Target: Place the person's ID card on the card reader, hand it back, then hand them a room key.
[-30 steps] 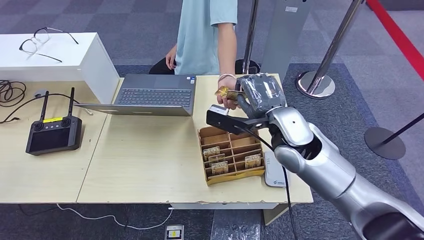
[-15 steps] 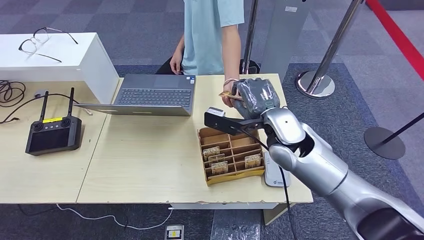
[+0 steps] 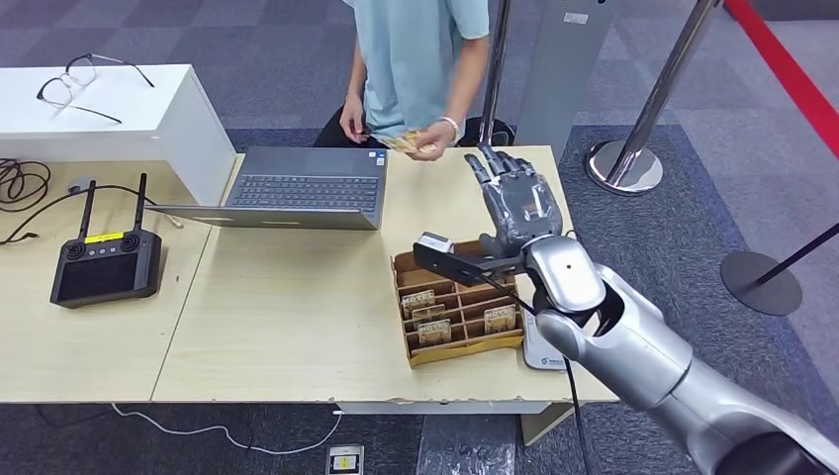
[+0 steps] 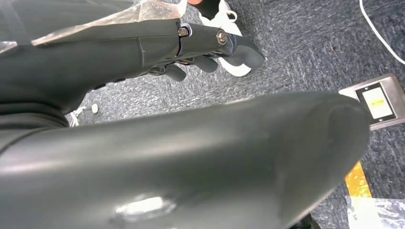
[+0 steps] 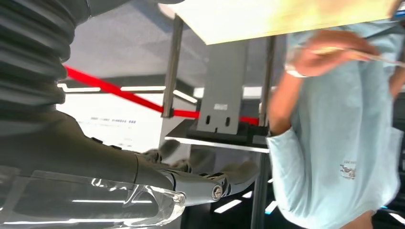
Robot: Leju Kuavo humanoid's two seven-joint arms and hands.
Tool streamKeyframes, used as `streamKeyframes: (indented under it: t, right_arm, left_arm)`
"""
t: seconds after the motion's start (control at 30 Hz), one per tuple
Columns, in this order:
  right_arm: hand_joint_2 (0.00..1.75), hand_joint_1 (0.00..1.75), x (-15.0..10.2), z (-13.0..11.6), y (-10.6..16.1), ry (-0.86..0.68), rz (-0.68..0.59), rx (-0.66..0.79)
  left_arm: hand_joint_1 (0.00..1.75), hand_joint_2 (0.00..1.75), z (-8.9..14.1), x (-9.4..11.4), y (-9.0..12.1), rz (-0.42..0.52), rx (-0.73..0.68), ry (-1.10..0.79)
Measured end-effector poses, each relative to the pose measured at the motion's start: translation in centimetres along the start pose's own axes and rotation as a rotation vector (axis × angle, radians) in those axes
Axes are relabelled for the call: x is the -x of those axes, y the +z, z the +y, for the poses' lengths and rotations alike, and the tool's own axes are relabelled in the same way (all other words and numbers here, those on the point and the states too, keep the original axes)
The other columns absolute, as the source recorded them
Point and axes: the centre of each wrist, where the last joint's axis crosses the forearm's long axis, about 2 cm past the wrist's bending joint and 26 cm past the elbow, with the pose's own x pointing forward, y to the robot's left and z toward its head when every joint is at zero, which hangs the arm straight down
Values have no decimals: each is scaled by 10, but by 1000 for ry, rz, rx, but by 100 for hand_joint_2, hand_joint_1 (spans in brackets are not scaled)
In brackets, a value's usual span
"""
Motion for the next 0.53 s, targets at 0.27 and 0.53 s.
streamKeyframes:
  t: [0.27,0.53]
  right_arm:
    - [175,0,12,4,22,35,21,23]
    - [175,0,31,-7,38,71,59,86]
  left_arm:
    - [0,0,0,1,0,4,-4,3]
    - [0,0,-1,1,0,11,-14,22]
